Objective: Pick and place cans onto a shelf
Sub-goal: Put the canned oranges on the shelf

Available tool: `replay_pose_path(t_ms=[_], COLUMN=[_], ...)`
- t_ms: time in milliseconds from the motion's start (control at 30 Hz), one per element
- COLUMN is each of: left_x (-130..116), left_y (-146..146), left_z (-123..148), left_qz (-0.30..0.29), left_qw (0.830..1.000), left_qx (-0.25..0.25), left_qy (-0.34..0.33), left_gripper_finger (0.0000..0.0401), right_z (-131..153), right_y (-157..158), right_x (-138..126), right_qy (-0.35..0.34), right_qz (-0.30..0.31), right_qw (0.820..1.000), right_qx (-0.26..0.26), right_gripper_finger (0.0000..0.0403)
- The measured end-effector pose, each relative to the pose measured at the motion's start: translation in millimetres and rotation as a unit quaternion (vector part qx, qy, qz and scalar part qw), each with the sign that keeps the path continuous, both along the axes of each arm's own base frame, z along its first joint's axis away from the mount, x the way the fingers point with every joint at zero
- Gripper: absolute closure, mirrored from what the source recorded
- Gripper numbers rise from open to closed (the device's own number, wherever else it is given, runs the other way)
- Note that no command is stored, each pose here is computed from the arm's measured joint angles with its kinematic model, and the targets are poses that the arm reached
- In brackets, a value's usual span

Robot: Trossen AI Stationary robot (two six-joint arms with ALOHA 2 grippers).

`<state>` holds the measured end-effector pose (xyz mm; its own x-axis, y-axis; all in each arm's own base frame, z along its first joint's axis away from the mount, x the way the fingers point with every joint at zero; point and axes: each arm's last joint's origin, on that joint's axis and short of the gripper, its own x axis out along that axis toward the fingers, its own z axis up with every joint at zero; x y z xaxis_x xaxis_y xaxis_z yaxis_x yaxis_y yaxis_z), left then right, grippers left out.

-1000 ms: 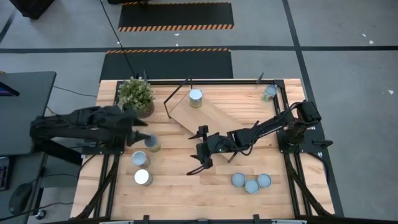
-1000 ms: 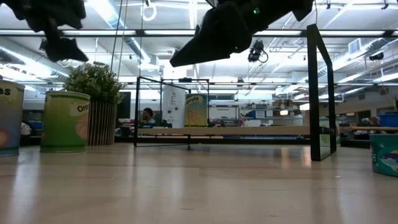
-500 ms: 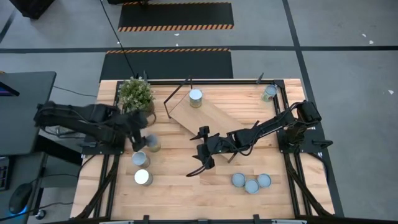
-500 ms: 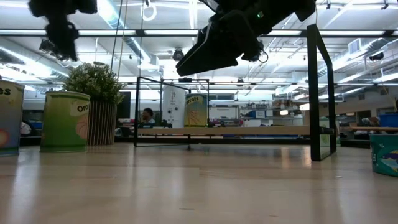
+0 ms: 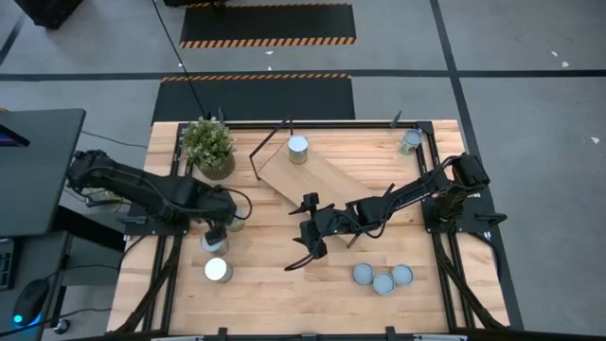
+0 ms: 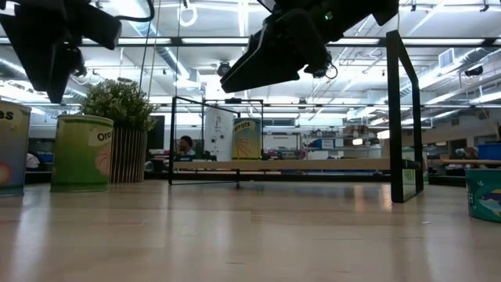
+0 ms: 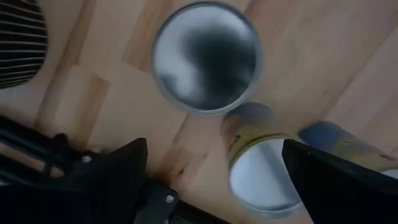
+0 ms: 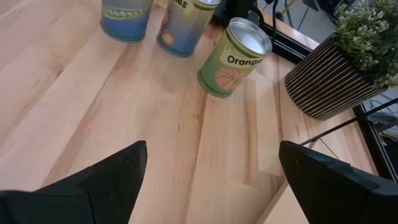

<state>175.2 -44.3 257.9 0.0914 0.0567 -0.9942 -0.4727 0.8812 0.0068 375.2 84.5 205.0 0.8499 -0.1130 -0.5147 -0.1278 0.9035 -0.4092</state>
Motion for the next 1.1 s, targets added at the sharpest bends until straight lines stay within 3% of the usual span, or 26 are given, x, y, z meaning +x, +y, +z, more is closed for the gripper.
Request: replay_pose_path(t_ms=[133,600,1100], left_x=[3.6,2.0,11.7], left_y=[-1.0,0.6,-2.1], left_z=[-2.4,-14.2,-34.5], left_qz=[0.005,0.117,0.145], left_qw=[1.0,0.993,0.989], left_qx=[-0.002,-0.003,-0.012], left_qy=[-0.001,0.006,0.0], left_gripper_finger=[0.0023,0.0023,0.0023], right_z=[0.0,-0.2,0.2], right_y=[0.3,4.8,8.5], right_x=[0.0,-1.0,-1.5], right_qy=[0.0,0.0,-0.002], right_qz=[0.001,0.007,0.015], right_qw=[1.0,1.0,1.0], right_qx=[-0.002,-0.001,-0.004], right_gripper_finger=[0.003,0.003,0.003])
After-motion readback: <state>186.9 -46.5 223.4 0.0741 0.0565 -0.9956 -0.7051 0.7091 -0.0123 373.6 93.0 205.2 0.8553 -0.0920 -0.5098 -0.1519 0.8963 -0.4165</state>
